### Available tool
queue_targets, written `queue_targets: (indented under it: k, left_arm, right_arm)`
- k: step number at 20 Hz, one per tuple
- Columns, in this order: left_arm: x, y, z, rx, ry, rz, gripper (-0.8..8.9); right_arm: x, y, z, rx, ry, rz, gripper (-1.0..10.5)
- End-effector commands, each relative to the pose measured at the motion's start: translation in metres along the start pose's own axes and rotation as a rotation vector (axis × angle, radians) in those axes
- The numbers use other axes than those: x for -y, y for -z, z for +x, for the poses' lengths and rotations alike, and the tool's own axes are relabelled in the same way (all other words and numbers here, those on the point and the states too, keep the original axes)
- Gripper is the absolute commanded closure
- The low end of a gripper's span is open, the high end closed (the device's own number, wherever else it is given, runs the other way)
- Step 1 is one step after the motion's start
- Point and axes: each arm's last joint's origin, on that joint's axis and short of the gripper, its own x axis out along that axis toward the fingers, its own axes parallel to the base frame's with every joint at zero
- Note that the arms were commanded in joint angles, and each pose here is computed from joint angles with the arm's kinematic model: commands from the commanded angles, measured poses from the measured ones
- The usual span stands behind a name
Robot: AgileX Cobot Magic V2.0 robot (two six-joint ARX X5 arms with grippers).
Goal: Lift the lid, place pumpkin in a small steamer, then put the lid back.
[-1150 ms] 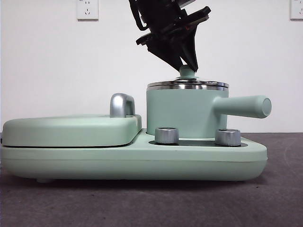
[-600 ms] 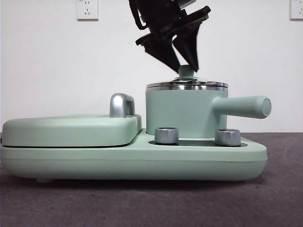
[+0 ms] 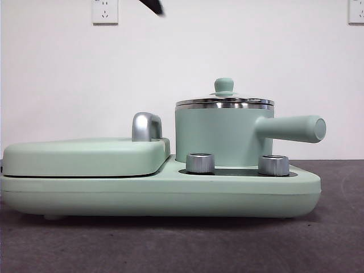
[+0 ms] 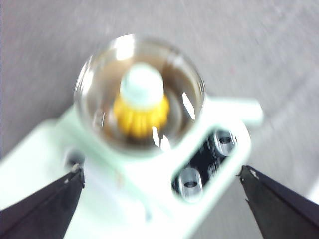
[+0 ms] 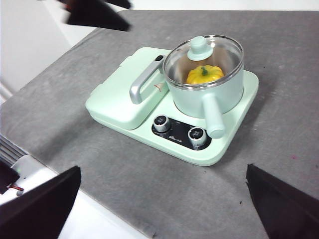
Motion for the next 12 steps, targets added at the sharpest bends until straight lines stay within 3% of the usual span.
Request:
queue_targets:
  k: [1, 5, 12]
  left_arm:
    - [0.001, 0.011, -0.040, 0.028, -0.014, -0.022, 3.14]
    - [0.008, 0.047, -0.103, 0.086, -0.032, -0.068, 3.14]
    - [0.024, 0.115, -0.144, 0.180, -0.028, -0.122, 3.14]
  right_arm:
    - [-0.001, -0.003, -0.001, 0.008, -0.031, -0.039, 4.2]
    - [-0.002, -0.003, -0.001, 0.000, -0.062, -0.072, 4.2]
    - [-0.006, -0.011, -0.001, 0.074, -0.135, -0.086, 4.2]
